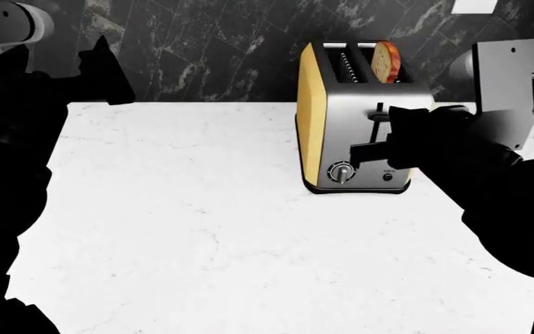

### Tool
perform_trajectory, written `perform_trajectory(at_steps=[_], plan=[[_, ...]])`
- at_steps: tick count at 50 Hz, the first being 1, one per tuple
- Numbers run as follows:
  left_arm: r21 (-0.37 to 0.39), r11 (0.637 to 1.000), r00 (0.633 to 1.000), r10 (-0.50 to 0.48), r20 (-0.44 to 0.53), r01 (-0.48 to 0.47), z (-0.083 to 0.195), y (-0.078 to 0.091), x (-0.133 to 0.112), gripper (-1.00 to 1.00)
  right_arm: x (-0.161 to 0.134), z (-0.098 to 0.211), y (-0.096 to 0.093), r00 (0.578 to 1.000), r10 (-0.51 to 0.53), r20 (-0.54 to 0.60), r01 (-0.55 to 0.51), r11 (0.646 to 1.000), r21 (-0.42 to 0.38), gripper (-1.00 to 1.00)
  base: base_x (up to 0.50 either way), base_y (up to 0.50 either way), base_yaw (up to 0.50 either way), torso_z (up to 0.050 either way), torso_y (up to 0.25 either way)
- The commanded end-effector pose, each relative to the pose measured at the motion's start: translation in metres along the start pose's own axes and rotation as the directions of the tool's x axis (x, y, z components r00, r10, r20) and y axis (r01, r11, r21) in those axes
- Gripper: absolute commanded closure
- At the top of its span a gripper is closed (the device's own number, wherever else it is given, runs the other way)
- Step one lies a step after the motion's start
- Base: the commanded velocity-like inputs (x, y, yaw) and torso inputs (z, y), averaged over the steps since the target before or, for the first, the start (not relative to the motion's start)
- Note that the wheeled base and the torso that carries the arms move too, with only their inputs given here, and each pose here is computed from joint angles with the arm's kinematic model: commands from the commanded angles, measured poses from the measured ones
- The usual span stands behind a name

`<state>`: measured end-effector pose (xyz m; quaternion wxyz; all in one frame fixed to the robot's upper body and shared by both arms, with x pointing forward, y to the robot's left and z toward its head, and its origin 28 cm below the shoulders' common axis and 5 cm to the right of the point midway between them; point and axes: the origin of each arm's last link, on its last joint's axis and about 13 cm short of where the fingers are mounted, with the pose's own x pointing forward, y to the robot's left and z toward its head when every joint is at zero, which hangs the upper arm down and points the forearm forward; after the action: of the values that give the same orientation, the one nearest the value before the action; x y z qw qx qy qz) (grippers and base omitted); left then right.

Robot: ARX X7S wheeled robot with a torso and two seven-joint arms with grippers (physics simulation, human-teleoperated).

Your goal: Push down the lever of the toaster to turn it on.

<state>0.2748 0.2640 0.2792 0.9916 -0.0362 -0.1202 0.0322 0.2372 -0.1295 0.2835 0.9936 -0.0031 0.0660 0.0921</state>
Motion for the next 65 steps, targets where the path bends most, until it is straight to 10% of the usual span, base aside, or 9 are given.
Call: perform_trajectory(at_steps=[1, 65], plan=[[0.000, 1.000, 1.000, 0.000, -0.001, 0.000, 0.000, 0.000, 0.000, -1.00, 0.002, 0.001, 0.000, 1.000, -0.011, -0.001, 0.011, 1.000, 0.007, 1.00, 0.00, 0.00, 0.00, 0.000, 0.000], [-0.007, 1.000, 1.000, 0.006, -0.009, -0.006, -0.001, 0.001, -0.001, -1.00, 0.034, -0.002, -0.002, 0.995, -0.083, -0.046, 0.083, 0.997, 0.002, 1.00, 0.00, 0.00, 0.00, 0.000, 0.000]])
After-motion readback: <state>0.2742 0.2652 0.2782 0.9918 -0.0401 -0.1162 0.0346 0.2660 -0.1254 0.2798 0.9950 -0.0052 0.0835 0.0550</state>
